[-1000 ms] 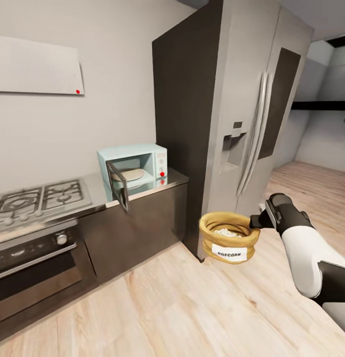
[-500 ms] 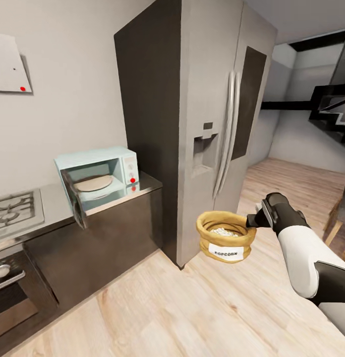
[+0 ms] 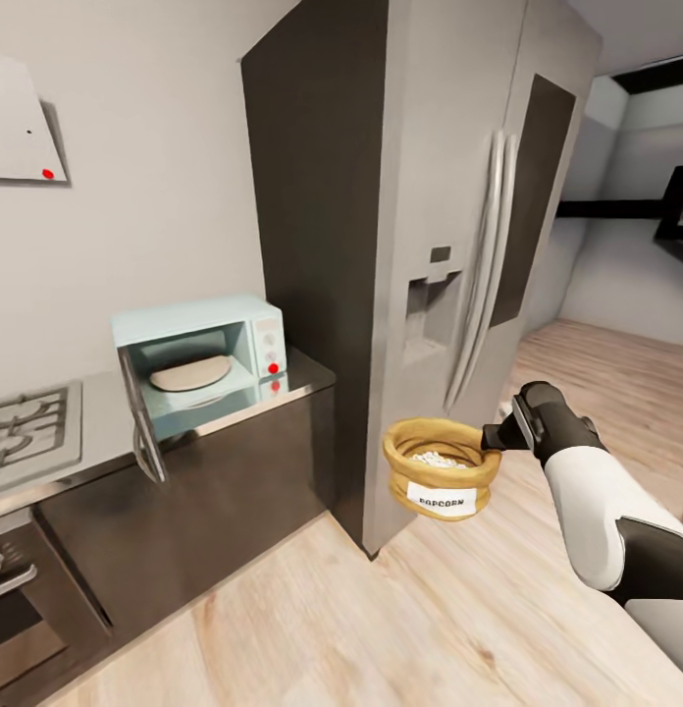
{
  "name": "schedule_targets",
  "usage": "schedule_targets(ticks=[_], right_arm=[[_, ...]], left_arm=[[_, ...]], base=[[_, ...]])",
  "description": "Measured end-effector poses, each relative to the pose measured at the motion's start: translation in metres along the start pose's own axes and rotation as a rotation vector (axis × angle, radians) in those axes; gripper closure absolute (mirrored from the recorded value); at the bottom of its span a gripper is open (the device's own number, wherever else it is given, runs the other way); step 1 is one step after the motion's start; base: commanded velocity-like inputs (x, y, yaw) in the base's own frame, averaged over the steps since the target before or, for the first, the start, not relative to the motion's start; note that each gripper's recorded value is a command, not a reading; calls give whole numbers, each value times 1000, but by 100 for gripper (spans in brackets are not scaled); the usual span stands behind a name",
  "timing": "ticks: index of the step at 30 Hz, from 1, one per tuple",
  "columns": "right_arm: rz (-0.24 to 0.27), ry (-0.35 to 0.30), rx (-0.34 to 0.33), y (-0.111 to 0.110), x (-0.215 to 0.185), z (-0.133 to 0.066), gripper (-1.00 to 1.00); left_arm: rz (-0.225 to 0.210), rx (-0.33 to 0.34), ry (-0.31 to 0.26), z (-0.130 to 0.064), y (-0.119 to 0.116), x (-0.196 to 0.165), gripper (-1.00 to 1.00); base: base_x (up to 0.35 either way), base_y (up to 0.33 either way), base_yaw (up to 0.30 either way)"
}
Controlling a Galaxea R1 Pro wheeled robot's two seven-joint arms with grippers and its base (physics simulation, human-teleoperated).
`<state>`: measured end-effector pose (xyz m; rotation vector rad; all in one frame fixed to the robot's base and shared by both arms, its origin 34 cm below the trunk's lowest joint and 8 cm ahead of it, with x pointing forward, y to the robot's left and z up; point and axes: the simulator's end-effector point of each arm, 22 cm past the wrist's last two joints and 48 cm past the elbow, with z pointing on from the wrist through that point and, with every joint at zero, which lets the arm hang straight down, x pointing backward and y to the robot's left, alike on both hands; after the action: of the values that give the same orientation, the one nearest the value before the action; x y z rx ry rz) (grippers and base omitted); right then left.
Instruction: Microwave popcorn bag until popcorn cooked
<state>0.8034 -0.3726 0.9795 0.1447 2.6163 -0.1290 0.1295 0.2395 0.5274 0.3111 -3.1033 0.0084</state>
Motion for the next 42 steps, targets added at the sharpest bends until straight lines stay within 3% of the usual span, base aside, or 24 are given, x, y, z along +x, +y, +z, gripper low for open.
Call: schedule_targets(ticks=[19,34,42], right_arm=[[-1,-4,0,1,-2,-1,100],[-1,-4,-8,4,-2,0,100],[-33,-30,-65,54,-10,-7,100]], left_arm=[[1,0,0,0,0,0,-100],[-1,1,1,0,-1,0,-100],[-1,1,0,0,-1,0,-100]], base=[[258,-168,268],[17,-12,268],[0,0,268]])
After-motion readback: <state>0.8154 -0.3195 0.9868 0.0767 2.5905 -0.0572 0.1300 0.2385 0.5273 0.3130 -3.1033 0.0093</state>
